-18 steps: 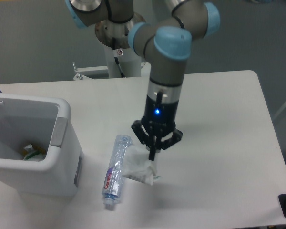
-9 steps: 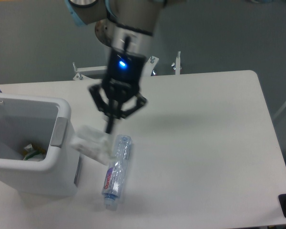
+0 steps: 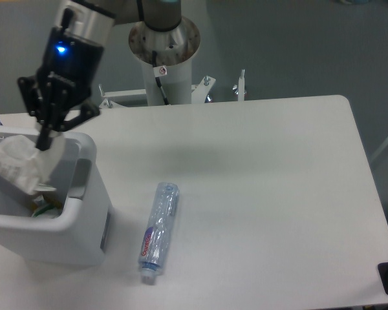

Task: Place the trash in the trash can
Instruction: 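Carry the tissue over the white trash bin, then open the gripper to drop the tissue into the bin, then move the gripper to the clear water bottle and lower onto its cap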

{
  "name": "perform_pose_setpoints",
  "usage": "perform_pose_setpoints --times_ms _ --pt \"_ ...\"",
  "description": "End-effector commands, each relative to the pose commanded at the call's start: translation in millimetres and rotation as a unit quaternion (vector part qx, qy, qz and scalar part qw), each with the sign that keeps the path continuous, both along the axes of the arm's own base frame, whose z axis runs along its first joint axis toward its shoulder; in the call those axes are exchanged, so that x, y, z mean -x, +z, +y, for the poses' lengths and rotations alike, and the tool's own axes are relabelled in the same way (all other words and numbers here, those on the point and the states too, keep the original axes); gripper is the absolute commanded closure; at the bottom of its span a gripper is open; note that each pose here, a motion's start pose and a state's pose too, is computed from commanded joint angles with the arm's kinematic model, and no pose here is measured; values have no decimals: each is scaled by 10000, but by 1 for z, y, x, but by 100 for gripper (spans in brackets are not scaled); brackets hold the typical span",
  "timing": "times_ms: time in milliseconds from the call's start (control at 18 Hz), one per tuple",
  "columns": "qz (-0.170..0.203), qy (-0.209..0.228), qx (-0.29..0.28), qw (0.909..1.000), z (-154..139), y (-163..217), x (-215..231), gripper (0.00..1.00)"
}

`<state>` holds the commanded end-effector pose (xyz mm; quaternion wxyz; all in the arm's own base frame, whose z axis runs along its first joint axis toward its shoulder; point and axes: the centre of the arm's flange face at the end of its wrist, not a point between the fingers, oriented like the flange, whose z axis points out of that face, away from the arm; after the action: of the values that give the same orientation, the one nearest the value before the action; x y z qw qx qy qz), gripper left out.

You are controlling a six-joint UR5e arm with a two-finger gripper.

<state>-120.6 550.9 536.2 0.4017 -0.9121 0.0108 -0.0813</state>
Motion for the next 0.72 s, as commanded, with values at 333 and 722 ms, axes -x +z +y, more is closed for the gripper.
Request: perform_pose_setpoints --times_ms 333,722 --pt "-47 257 66 9996 3 -9 34 0" --pt "-321 1216 440 9911 17 -65 181 0"
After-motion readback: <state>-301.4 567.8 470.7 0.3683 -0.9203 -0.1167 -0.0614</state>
